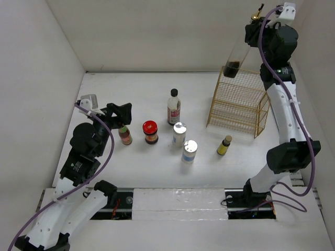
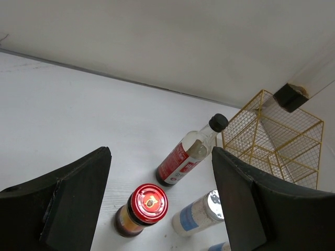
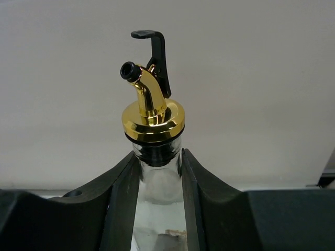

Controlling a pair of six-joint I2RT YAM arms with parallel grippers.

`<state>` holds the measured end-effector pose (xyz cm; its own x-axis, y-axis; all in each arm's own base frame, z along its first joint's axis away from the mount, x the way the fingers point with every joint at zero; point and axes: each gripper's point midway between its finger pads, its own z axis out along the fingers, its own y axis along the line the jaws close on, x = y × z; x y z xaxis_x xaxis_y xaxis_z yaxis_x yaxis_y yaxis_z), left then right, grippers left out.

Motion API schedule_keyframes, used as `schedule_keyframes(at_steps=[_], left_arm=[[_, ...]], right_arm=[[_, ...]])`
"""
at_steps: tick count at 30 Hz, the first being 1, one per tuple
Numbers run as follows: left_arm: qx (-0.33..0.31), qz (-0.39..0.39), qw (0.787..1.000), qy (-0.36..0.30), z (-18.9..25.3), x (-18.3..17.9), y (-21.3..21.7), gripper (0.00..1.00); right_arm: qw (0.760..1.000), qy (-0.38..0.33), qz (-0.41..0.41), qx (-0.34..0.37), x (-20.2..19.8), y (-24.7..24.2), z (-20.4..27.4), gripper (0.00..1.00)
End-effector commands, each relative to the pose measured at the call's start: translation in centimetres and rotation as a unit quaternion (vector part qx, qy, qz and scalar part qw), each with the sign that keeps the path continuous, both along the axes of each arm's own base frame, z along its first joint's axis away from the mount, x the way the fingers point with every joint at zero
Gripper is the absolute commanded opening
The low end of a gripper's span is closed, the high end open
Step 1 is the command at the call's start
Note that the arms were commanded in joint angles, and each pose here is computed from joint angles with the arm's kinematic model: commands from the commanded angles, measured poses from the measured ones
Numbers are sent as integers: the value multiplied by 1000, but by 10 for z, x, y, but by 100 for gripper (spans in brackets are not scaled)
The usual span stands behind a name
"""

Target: Organize the condiment bottles

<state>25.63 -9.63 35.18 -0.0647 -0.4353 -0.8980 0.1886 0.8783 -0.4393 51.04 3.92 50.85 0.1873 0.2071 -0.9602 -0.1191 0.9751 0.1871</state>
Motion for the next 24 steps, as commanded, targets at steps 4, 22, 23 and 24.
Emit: schedule_keyframes(at_steps=[4, 22, 23, 24], left_arm=[[-10, -10, 1000, -17, 8, 1, -5, 74], [-10, -6, 1000, -17, 6, 1, -3, 74], [-10, -6, 1000, -17, 6, 1, -3, 74], [-10, -6, 1000, -17, 6, 1, -3, 74]], right_arm=[[995, -90, -44, -7, -27, -26, 57, 2], [996, -42, -76, 5, 2, -34, -20, 2], [996, -37, -76, 6, 4, -30, -27, 2], [996, -34, -82, 9, 5, -28, -33, 2]])
